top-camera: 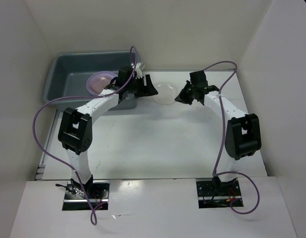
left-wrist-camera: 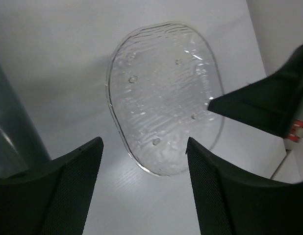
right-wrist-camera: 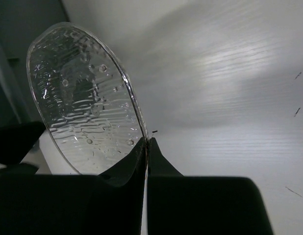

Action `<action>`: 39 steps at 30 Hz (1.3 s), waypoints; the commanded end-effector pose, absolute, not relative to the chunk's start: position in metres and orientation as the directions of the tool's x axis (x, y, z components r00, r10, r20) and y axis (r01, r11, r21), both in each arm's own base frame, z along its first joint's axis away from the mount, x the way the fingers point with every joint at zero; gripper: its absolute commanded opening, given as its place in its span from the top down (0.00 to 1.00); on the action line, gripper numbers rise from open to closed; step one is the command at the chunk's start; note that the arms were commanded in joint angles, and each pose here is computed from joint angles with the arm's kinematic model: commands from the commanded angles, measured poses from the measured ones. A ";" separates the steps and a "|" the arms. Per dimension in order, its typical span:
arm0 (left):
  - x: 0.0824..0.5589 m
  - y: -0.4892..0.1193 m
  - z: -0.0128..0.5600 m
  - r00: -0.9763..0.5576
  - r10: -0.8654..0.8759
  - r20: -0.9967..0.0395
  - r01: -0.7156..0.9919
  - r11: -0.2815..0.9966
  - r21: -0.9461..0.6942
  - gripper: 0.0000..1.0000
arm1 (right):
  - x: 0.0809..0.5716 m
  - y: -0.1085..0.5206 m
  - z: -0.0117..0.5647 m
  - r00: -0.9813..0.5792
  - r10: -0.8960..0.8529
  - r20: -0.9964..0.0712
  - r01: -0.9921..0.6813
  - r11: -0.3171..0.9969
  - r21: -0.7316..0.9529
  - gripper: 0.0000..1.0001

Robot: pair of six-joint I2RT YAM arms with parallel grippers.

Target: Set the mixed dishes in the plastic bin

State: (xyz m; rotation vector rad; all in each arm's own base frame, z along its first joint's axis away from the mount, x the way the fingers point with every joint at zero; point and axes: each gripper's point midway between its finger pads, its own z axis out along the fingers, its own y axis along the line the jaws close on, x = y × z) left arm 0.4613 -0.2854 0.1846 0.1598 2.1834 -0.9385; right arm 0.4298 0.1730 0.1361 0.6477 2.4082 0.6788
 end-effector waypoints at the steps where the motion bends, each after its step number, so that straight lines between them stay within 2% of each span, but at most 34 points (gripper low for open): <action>1: 0.475 -0.281 0.173 -0.692 -0.144 -0.707 0.382 0.758 -0.529 0.24 | 0.425 0.188 0.192 -0.729 0.526 -0.437 0.164 0.755 0.635 1.00; 6: 0.481 -0.284 0.165 -0.700 -0.162 -0.696 0.365 0.756 -0.544 0.36 | 0.421 0.190 0.202 -0.730 0.523 -0.440 0.141 0.745 0.652 1.00; 7: 0.481 -0.284 0.165 -0.700 -0.163 -0.695 0.365 0.756 -0.544 0.41 | 0.419 0.190 0.203 -0.730 0.523 -0.440 0.141 0.745 0.652 1.00; 8: 0.482 -0.285 0.169 -0.698 -0.174 -0.694 0.361 0.752 -0.552 0.53 | 0.418 0.189 0.207 -0.726 0.524 -0.445 0.135 0.744 0.655 1.00; 9: 0.482 -0.285 0.170 -0.703 -0.183 -0.687 0.352 0.750 -0.560 0.60 | 0.417 0.189 0.203 -0.730 0.523 -0.440 0.141 0.745 0.652 1.00; 12: 0.482 -0.286 0.170 -0.710 -0.199 -0.675 0.337 0.746 -0.575 0.76 | 0.415 0.188 0.203 -0.727 0.524 -0.444 0.137 0.744 0.654 1.00; 19: 0.478 -0.285 0.196 -0.687 -0.227 -0.690 0.349 0.731 -0.587 0.80 | 0.416 0.187 0.200 -0.723 0.527 -0.448 0.141 0.747 0.650 1.00; 23: 0.477 -0.285 0.207 -0.678 -0.240 -0.695 0.352 0.724 -0.593 0.83 | 0.415 0.188 0.202 -0.724 0.518 -0.455 0.125 0.747 0.653 0.75; 24: 0.480 -0.284 0.212 -0.666 -0.247 -0.704 0.352 0.728 -0.589 0.84 | 0.414 0.188 0.199 -0.724 0.518 -0.455 0.125 0.747 0.653 0.57; 25: 0.485 -0.285 0.223 -0.646 -0.257 -0.719 0.361 0.727 -0.584 0.87 | 0.414 0.188 0.199 -0.724 0.518 -0.455 0.125 0.747 0.653 0.48; 27: 0.495 -0.280 0.234 -0.609 -0.259 -0.750 0.354 0.757 -0.549 0.87 | 0.414 0.188 0.210 -0.712 0.514 -0.479 0.098 0.747 0.657 0.33; 30: 0.518 -0.268 0.261 -0.534 -0.257 -0.806 0.353 0.798 -0.488 0.88 | 0.414 0.186 0.224 -0.695 0.513 -0.503 0.058 0.738 0.672 0.17; 33: 0.549 -0.235 0.281 -0.456 -0.299 -0.838 0.278 0.847 -0.453 0.88 | 0.415 0.171 0.233 -0.679 0.544 -0.493 0.051 0.705 0.708 0.14; 35: 0.568 -0.206 0.315 -0.368 -0.343 -0.864 0.231 0.866 -0.442 0.88 | 0.416 0.153 0.236 -0.654 0.572 -0.494 0.069 0.697 0.714 0.14; 39: 0.593 -0.097 0.345 -0.216 -0.391 -0.895 0.026 0.914 -0.406 0.88 | 0.413 0.137 0.238 -0.623 0.588 -0.516 0.091 0.710 0.699 0.13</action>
